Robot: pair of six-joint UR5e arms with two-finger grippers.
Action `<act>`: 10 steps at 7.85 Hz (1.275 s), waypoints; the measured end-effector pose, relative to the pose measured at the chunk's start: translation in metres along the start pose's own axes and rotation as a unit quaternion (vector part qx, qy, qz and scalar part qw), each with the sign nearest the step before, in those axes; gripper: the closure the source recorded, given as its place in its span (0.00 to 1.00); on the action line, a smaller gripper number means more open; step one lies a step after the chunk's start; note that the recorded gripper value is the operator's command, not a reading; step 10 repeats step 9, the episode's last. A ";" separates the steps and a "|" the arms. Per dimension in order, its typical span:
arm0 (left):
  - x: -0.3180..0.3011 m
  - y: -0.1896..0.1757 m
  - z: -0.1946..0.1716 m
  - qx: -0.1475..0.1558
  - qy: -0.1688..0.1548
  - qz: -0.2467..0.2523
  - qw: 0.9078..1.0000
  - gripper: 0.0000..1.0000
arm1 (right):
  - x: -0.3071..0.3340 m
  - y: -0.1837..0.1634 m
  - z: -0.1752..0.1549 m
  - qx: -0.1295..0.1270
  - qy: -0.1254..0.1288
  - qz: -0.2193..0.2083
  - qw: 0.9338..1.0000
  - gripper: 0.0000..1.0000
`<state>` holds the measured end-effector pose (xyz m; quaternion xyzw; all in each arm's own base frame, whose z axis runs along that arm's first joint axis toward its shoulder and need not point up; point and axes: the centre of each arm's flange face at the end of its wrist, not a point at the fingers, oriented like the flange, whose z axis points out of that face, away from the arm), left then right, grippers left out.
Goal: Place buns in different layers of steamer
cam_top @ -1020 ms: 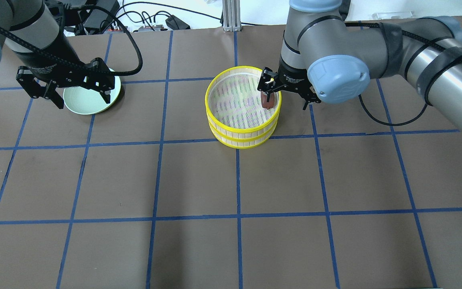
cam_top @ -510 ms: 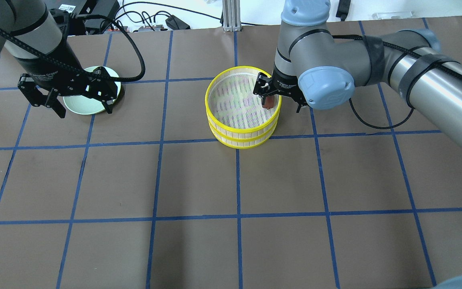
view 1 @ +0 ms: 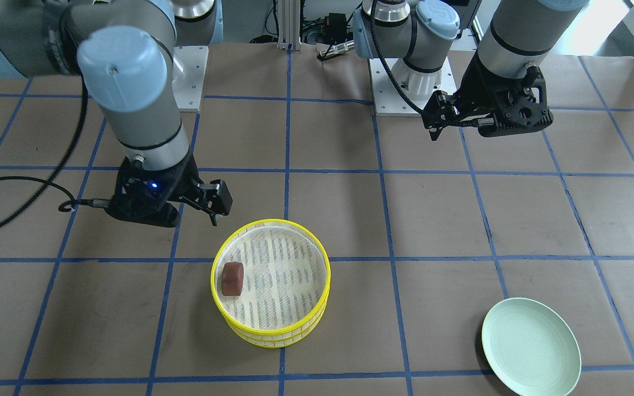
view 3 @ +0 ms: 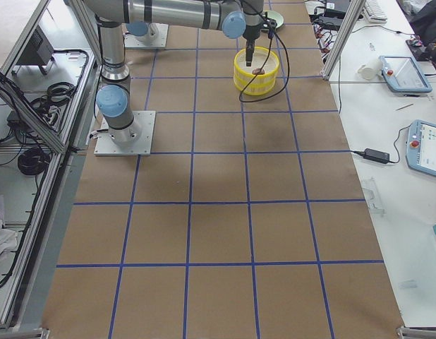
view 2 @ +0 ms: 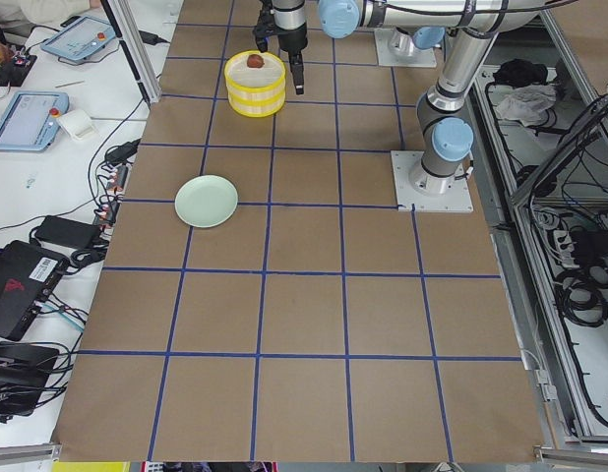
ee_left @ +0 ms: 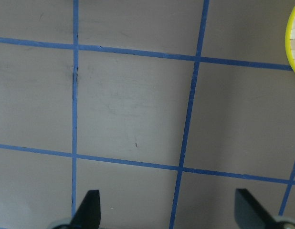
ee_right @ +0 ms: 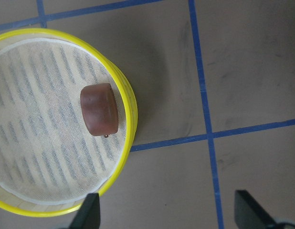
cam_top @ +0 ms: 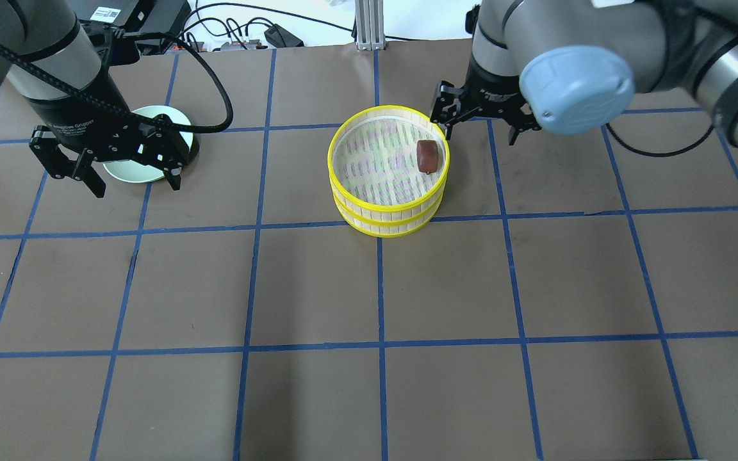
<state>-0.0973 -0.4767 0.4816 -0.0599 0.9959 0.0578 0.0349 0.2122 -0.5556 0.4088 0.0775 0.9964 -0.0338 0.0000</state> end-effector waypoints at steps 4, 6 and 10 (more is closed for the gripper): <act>0.001 0.002 -0.002 -0.001 0.002 0.000 1.000 0.00 | 0.053 0.041 -0.100 -0.003 0.010 -0.049 0.999 0.00; 0.001 0.002 -0.002 0.001 0.002 0.000 1.000 0.00 | 0.057 0.047 -0.107 -0.004 0.012 -0.052 0.999 0.00; 0.001 0.003 -0.002 0.000 0.002 0.000 1.000 0.00 | 0.059 0.048 -0.108 -0.003 0.019 -0.053 0.998 0.00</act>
